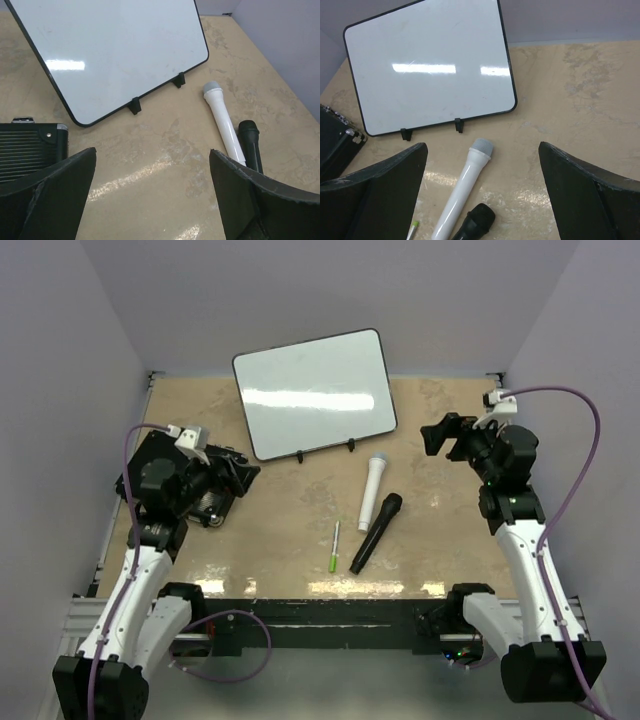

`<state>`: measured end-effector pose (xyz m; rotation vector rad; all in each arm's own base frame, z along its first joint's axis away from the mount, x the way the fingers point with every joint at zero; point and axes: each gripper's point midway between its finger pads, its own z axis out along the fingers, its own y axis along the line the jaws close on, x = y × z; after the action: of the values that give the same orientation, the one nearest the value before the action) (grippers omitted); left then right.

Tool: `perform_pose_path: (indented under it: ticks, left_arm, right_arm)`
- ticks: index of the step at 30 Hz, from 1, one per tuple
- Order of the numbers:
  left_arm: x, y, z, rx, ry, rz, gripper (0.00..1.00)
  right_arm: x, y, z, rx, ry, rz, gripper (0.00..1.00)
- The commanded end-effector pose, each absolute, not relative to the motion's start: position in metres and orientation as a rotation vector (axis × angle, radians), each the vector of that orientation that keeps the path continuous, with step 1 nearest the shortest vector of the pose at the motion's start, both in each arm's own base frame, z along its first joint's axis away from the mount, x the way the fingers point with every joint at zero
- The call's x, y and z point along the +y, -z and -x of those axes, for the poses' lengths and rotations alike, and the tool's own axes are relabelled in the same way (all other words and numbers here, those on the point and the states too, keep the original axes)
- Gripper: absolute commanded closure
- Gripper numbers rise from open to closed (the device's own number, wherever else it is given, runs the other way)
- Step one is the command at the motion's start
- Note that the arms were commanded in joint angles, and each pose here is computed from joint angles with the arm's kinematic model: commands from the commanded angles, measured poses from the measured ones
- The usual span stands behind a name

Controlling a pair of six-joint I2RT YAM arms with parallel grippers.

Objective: Write a sentence on the whiteboard
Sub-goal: Pick up the whiteboard marker from the center of the board.

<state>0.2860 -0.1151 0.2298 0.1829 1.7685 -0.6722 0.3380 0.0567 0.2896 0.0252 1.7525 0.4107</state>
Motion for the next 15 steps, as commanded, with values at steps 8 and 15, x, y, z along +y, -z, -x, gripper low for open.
perform_pose_path:
  ticks: [8,15]
  left_arm:
    - [-0.226,-0.239,-0.244,1.814,0.857,-0.326,0.01]
    - [-0.266,-0.176,-0.232,2.112,0.641,-0.324,0.07]
  right_arm:
    - [0.078,-0.314,-0.327,1.660,-0.453,0.200,0.01]
    - [0.110,-0.278,-0.304,1.588,-0.502,0.606,0.01]
